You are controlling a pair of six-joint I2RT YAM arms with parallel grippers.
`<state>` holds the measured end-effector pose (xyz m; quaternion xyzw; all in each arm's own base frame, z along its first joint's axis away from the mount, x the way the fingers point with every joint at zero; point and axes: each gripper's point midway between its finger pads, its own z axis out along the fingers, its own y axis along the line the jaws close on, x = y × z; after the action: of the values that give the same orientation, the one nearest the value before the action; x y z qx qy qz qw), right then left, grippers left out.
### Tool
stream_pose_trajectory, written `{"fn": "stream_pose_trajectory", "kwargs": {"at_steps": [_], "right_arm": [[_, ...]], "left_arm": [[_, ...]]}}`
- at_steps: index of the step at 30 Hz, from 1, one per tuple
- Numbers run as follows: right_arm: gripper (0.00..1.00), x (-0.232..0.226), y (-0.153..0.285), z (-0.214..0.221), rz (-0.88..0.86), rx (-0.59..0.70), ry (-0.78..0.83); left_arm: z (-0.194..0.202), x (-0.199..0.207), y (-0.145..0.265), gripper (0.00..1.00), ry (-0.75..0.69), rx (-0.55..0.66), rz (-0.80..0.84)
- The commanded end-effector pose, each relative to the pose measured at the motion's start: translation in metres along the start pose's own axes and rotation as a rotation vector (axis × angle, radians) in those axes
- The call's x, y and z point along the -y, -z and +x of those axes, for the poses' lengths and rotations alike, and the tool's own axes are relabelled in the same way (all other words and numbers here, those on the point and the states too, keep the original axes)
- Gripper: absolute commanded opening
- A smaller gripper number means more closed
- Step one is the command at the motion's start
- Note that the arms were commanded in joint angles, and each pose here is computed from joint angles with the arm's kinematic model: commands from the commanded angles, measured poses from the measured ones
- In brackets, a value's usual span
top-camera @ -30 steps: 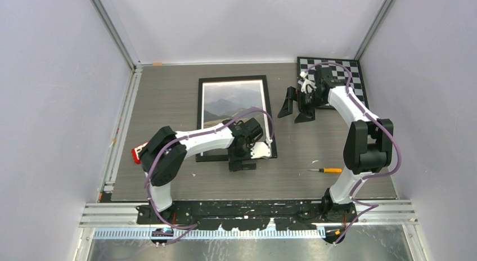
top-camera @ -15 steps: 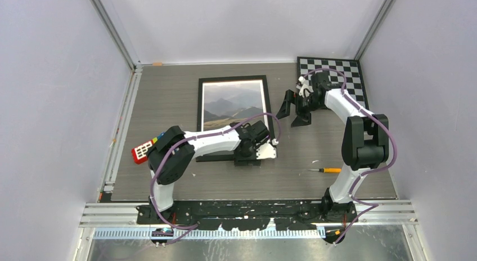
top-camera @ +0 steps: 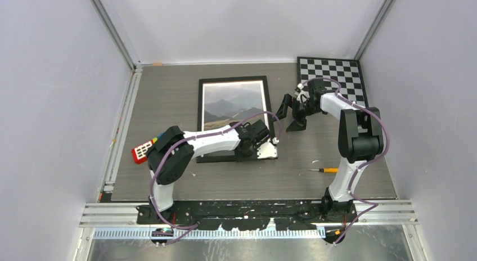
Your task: Take the photo out of the frame
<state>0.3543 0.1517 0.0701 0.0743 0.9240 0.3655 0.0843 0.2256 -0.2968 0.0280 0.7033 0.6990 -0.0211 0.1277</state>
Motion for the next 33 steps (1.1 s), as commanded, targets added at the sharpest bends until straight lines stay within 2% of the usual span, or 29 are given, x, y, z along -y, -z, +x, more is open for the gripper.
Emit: {"fn": "stream_pose_trajectory", "kwargs": {"at_steps": [1, 6, 19, 25, 30, 33], "right_arm": [[0.99, -0.002, -0.007, -0.004, -0.045, 0.011, -0.027], [1.0, 0.002, -0.016, 0.0, -0.06, -0.013, -0.059], [0.94, -0.034, -0.037, 0.012, -0.308, -0.073, -0.182], [0.89, -0.059, -0.041, 0.016, -0.395, -0.075, -0.207], [0.81, -0.066, -0.035, 0.018, -0.42, -0.084, -0.228], [0.8, -0.07, -0.032, 0.02, -0.44, -0.099, -0.242]], "left_arm": [[-0.027, 0.008, 0.033, 0.0, 0.007, 0.12, 0.038], [-0.033, 0.005, 0.051, 0.0, 0.03, 0.163, 0.036], [-0.048, -0.013, 0.091, 0.0, 0.061, 0.326, -0.007], [-0.052, -0.028, 0.098, 0.0, 0.121, 0.366, -0.056], [-0.051, -0.041, 0.101, 0.0, 0.163, 0.386, -0.096], [-0.052, -0.051, 0.103, 0.0, 0.212, 0.405, -0.108]]}}
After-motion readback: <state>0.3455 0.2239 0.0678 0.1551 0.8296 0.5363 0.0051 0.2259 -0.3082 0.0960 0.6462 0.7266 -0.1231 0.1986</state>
